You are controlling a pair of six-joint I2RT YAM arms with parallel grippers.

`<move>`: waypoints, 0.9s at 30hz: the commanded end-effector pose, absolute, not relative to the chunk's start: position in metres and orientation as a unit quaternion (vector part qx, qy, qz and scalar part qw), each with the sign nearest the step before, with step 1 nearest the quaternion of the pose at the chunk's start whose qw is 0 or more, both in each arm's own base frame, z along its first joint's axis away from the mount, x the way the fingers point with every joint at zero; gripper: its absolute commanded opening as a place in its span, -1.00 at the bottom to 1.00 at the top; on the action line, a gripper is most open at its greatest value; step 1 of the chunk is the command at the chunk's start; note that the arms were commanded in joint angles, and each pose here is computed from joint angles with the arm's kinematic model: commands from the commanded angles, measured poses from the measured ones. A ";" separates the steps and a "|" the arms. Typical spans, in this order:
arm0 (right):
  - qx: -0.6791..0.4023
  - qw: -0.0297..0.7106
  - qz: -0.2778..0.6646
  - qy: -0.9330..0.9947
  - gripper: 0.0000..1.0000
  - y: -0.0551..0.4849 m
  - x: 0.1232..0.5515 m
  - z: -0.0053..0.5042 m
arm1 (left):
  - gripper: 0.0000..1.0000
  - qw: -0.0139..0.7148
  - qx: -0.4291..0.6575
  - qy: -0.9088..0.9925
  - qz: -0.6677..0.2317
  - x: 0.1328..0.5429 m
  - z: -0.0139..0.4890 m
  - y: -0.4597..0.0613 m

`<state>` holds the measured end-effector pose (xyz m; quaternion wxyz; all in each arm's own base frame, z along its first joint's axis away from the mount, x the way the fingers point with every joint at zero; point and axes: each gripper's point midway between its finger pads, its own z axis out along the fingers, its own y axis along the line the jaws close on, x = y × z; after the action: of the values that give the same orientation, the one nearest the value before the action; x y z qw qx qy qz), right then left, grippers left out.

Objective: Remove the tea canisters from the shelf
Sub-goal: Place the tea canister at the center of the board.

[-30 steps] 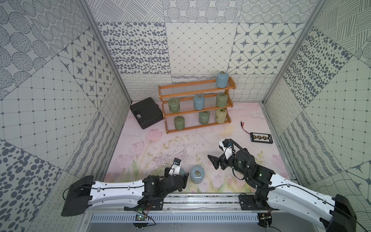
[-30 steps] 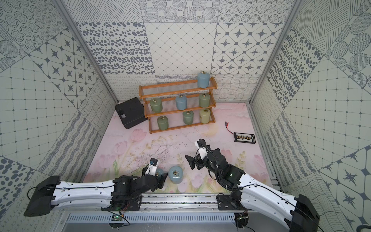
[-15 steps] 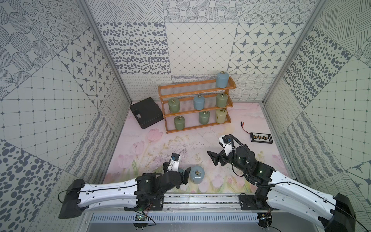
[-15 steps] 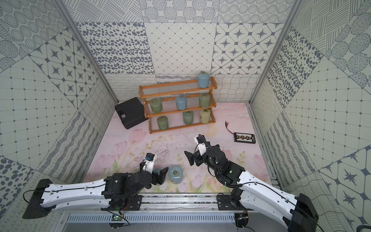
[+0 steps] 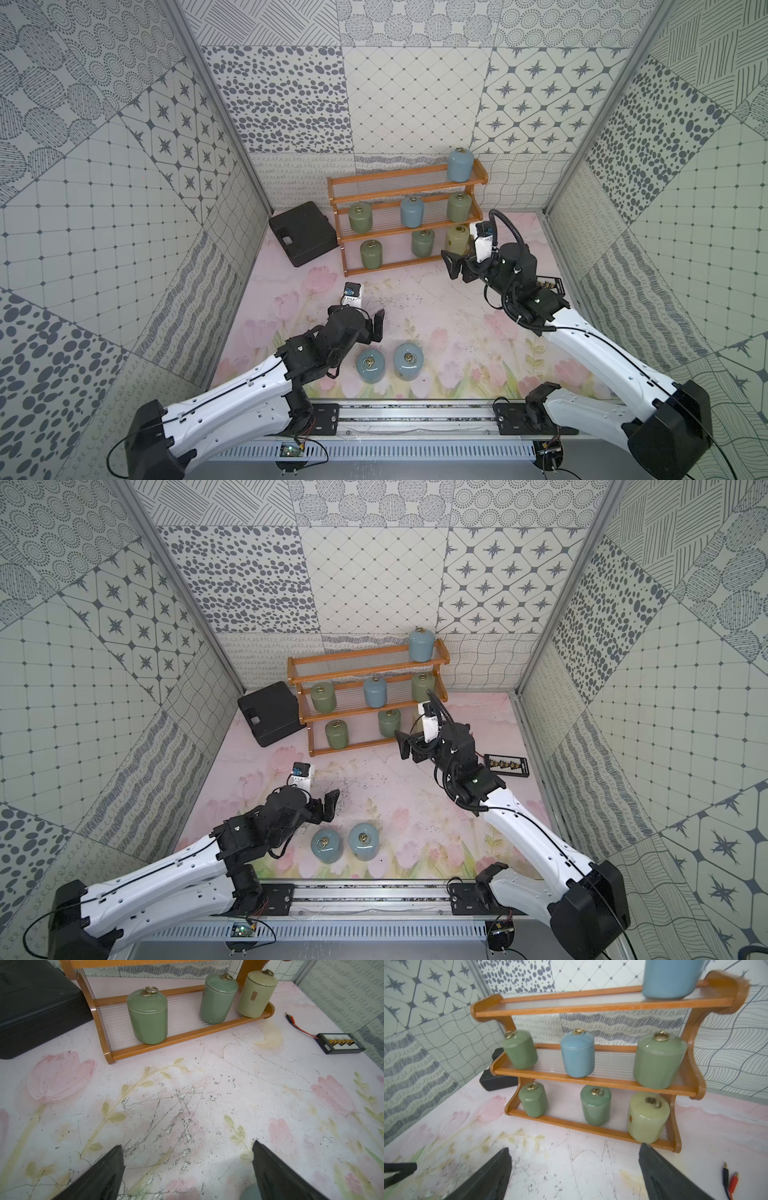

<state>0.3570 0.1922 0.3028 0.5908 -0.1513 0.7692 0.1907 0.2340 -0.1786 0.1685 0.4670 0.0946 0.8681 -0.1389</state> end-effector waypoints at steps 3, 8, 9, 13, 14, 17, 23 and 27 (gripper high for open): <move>-0.149 0.656 0.187 0.716 0.99 0.183 0.399 0.360 | 1.00 0.458 0.160 0.849 -0.208 0.274 0.184 -0.218; -0.139 0.677 0.190 0.697 0.99 0.170 0.439 0.384 | 1.00 0.450 0.164 0.850 -0.220 0.292 0.177 -0.227; -0.138 0.680 0.189 0.695 0.99 0.168 0.447 0.388 | 1.00 0.449 0.166 0.849 -0.222 0.294 0.176 -0.229; -0.125 0.689 0.187 0.689 0.99 0.158 0.477 0.401 | 1.00 0.447 0.162 0.850 -0.228 0.298 0.172 -0.231; -0.126 0.691 0.186 0.687 0.99 0.157 0.482 0.404 | 1.00 0.447 0.161 0.849 -0.231 0.298 0.172 -0.232; -0.136 0.705 0.173 0.674 0.99 0.158 0.496 0.411 | 1.00 0.444 0.157 0.849 -0.239 0.297 0.167 -0.233; -0.150 0.709 0.165 0.669 0.99 0.163 0.522 0.415 | 1.00 0.440 0.146 0.851 -0.248 0.294 0.158 -0.231; -0.143 0.713 0.144 0.671 0.99 0.162 0.543 0.414 | 1.00 0.441 0.140 0.850 -0.250 0.293 0.155 -0.230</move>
<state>0.5337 0.1638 0.3959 0.6886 -0.1394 0.6930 0.1617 0.2893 -0.2200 0.1407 0.4178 0.1396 0.8715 -0.2153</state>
